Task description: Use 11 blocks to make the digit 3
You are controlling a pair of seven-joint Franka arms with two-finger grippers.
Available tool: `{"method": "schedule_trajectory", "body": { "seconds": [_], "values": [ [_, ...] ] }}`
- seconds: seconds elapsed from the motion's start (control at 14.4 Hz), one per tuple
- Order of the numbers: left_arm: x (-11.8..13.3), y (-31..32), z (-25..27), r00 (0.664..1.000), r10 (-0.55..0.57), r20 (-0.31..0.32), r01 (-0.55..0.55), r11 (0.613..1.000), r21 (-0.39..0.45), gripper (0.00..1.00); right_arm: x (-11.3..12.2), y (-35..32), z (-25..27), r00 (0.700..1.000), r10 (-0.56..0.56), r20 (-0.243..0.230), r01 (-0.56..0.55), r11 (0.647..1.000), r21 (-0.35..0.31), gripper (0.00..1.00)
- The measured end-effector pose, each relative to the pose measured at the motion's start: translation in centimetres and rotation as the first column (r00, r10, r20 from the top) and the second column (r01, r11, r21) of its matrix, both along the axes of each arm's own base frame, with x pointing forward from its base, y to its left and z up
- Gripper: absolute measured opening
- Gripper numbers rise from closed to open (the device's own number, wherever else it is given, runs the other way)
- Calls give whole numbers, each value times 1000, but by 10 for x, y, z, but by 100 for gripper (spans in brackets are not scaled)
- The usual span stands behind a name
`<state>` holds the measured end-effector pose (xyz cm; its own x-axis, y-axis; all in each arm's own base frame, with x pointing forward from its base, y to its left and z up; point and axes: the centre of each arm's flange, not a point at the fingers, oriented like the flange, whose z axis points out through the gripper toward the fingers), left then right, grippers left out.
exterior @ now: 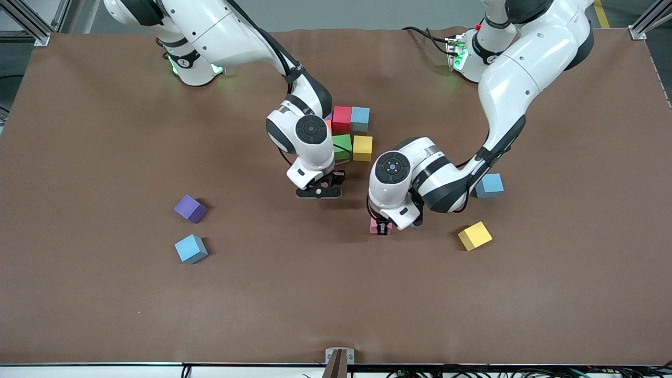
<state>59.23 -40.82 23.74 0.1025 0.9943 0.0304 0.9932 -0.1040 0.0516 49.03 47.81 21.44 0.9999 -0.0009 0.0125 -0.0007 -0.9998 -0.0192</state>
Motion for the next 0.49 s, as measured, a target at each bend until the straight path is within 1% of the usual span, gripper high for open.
{"method": "schedule_trajectory", "body": {
  "seconds": [0.21, 0.49],
  "values": [
    [5, 5, 1, 1000, 10, 5, -10, 1000, -2, 57, -3, 2, 0, 1000, 5, -3, -5, 1000, -3, 50],
    [22, 23, 5, 999, 43, 29, -42, 999, -34, 57, -5, 4, 0, 1000, 9, -7, -9, 1000, -8, 50]
  ]
}}
